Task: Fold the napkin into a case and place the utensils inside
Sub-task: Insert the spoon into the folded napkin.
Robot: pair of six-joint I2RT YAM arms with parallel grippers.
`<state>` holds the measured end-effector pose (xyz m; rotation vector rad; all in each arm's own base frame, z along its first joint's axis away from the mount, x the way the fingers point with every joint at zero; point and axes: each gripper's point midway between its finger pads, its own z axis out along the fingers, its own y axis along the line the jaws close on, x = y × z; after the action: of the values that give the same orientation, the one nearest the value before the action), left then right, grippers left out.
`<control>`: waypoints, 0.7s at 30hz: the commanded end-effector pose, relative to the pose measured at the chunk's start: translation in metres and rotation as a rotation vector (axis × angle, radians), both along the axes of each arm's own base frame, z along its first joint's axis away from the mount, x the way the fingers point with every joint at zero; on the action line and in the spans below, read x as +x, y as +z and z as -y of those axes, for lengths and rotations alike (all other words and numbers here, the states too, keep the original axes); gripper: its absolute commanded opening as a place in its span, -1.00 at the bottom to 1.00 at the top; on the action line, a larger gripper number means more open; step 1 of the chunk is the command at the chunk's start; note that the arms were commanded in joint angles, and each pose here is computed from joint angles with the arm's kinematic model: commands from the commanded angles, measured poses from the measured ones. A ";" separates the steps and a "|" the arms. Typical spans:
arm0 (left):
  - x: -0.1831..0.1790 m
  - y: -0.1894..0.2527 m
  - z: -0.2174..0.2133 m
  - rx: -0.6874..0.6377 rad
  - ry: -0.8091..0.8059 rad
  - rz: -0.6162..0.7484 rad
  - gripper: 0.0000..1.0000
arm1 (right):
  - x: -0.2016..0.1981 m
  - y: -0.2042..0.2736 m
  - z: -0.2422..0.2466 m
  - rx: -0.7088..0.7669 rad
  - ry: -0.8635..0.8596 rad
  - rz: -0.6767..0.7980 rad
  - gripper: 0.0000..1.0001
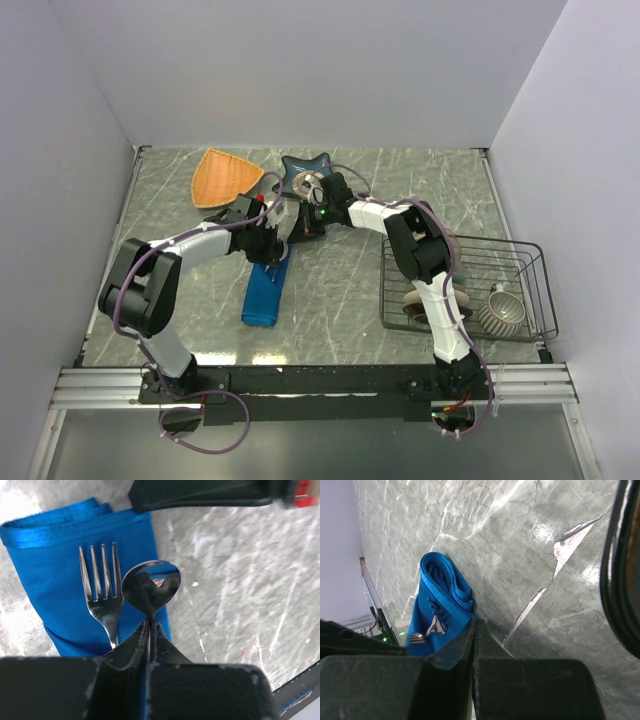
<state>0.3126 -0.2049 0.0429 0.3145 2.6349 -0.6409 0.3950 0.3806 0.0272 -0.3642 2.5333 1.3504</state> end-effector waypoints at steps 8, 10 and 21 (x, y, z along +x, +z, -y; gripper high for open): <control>0.015 -0.007 0.005 0.034 0.021 -0.034 -0.79 | 0.018 0.024 -0.005 0.020 -0.016 0.096 -1.00; 0.015 -0.009 0.003 0.045 0.029 -0.036 -0.78 | 0.018 0.025 -0.005 0.020 -0.015 0.097 -1.00; 0.029 0.013 0.003 0.042 0.064 0.035 -0.26 | 0.020 0.027 -0.005 0.017 -0.007 0.115 -1.00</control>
<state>0.3209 -0.2068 0.0298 0.2700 2.7070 -0.5965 0.3958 0.3804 0.0267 -0.3653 2.5311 1.3441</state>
